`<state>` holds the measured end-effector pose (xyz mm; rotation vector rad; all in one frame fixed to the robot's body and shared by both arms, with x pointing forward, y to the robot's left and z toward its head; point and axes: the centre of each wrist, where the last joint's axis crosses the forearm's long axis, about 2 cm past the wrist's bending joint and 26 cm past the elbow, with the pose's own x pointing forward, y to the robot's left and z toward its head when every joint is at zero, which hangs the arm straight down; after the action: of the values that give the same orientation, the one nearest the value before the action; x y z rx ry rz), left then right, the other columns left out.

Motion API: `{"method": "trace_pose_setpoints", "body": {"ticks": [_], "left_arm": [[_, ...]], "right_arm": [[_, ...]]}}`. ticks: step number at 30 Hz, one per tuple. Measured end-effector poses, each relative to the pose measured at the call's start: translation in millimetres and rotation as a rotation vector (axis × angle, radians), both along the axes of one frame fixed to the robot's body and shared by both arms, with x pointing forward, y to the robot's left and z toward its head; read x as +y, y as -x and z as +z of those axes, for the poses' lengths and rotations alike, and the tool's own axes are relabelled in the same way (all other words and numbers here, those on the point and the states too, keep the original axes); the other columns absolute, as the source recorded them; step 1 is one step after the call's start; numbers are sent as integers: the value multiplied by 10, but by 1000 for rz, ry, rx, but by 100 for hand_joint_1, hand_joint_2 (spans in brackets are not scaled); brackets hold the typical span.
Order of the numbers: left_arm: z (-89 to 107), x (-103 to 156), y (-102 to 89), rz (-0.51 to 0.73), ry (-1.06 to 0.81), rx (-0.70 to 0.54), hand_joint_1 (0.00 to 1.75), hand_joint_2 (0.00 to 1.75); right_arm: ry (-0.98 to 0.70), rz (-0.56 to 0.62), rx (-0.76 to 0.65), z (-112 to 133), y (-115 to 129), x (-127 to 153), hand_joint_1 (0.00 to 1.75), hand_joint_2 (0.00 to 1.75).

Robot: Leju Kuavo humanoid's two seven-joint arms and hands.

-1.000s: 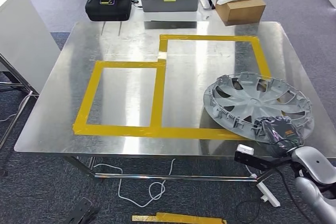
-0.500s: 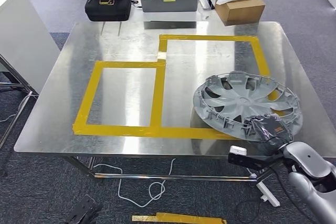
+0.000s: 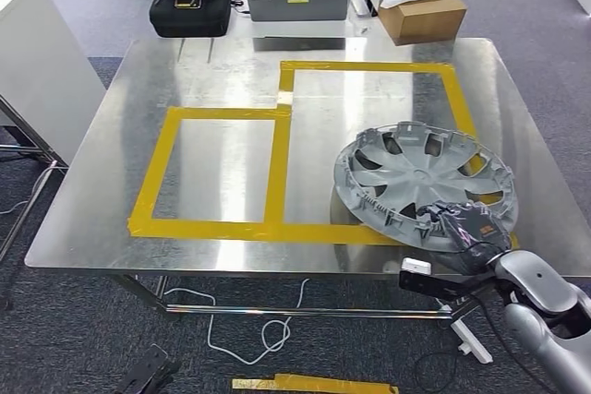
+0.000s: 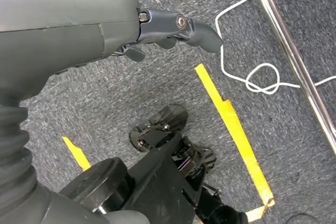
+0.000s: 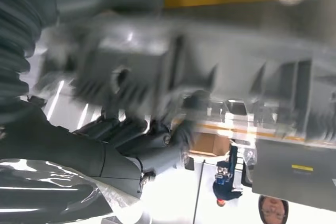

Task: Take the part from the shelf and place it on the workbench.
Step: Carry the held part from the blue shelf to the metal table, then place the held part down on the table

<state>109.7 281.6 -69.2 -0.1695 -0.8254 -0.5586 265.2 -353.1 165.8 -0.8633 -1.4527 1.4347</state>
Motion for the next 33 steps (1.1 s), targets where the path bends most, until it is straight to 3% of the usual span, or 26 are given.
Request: {"method": "trace_pose_setpoints", "body": {"ticks": [1,23,26,30,33], "left_arm": [[-1,3,2,6,0,1,0,0],[-25,63,141,52,-33,36,0,0],[-25,64,145,53,-30,37,0,0],[-28,78,141,48,-5,25,0,0],[-34,98,124,43,6,14,0,0]], "right_arm": [[1,-13,8,-8,7,-7,0,175],[41,-216,149,-44,63,-176,0,175],[-20,-241,245,-45,64,-193,0,175],[-225,-279,465,-60,105,-249,0,175],[-333,-300,554,-71,150,-306,0,175]]}}
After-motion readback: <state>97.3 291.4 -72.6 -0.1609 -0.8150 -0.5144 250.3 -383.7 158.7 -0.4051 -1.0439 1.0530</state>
